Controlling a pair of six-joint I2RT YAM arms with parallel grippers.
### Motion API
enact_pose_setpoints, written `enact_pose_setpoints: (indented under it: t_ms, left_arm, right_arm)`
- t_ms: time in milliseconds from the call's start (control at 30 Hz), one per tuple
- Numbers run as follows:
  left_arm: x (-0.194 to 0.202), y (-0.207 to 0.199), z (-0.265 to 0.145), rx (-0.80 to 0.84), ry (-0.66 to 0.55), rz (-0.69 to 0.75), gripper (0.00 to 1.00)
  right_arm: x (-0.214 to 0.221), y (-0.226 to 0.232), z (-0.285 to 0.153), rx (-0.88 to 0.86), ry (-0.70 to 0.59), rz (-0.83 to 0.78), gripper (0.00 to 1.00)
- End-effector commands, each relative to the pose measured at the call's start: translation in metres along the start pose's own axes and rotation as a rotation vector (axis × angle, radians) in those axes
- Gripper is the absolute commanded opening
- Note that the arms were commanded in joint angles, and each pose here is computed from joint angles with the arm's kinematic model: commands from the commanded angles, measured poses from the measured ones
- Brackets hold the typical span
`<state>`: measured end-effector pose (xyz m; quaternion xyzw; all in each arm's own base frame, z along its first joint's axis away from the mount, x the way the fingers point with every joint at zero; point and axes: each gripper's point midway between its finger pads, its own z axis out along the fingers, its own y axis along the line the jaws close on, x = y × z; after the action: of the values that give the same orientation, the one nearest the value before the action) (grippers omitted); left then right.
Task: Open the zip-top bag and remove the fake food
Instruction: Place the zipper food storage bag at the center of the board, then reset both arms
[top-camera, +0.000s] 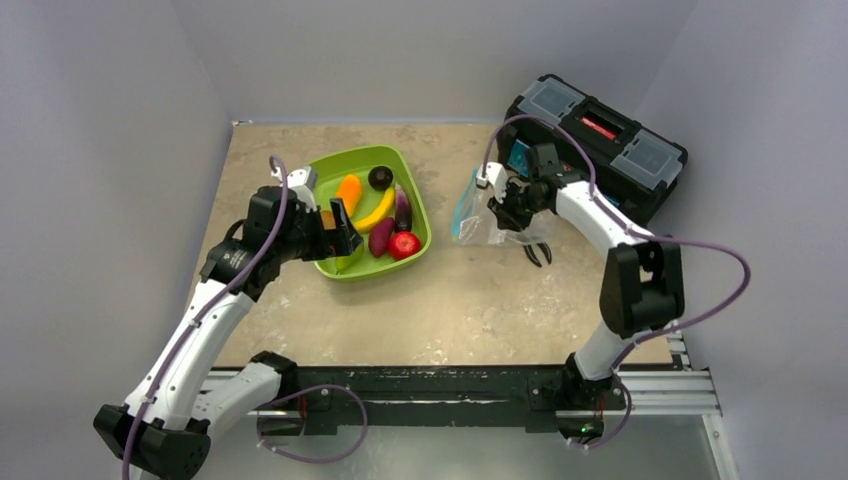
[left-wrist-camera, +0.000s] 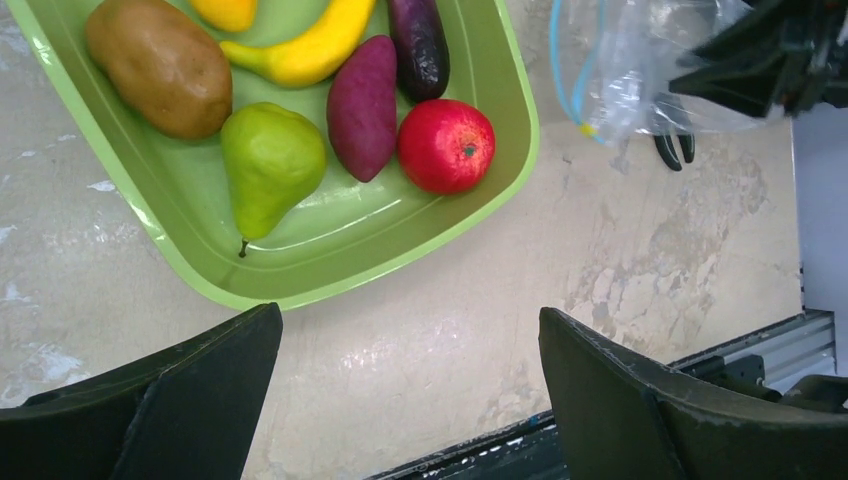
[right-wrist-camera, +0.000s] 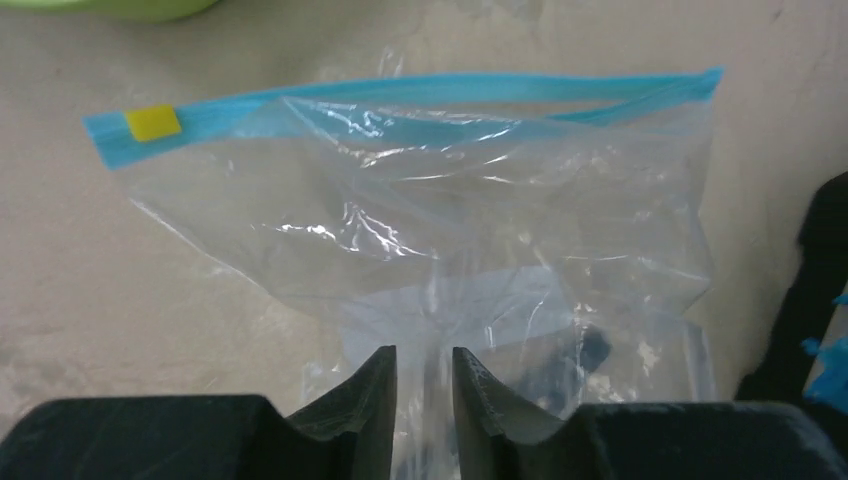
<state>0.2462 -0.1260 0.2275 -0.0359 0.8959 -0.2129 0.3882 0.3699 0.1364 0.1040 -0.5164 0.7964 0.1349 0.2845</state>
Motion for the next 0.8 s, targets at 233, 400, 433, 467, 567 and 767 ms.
enact_pose_setpoints:
  t_ms: [233,400,433,467,567,767]
  left_arm:
    - [-0.001,-0.016,-0.041,0.117,-0.109,-0.04,1.0]
    - [-0.017,-0.025,-0.064,0.144,-0.168,-0.019,1.0]
    - [-0.022,-0.028,-0.07,0.149,-0.184,-0.011,1.0]
    - [-0.028,-0.03,-0.076,0.153,-0.197,-0.001,1.0]
    - [-0.046,-0.039,-0.096,0.165,-0.245,0.031,1.0]
    - [-0.078,-0.048,-0.135,0.157,-0.351,0.104,1.0]
  right_arm:
    - [-0.073,-0.034,-0.043,0.104,-0.15,-0.055,0.61]
    - [-0.089,-0.012,-0.101,0.138,-0.272,-0.071,0.78]
    - [-0.093,-0.011,-0.115,0.157,-0.3,-0.062,0.81]
    - [-0.098,-0.011,-0.132,0.18,-0.334,-0.055,0.84]
    - [-0.112,-0.013,-0.183,0.244,-0.414,-0.039,0.98]
    - [-0.118,-0.043,-0.258,0.479,-0.511,0.231,0.99]
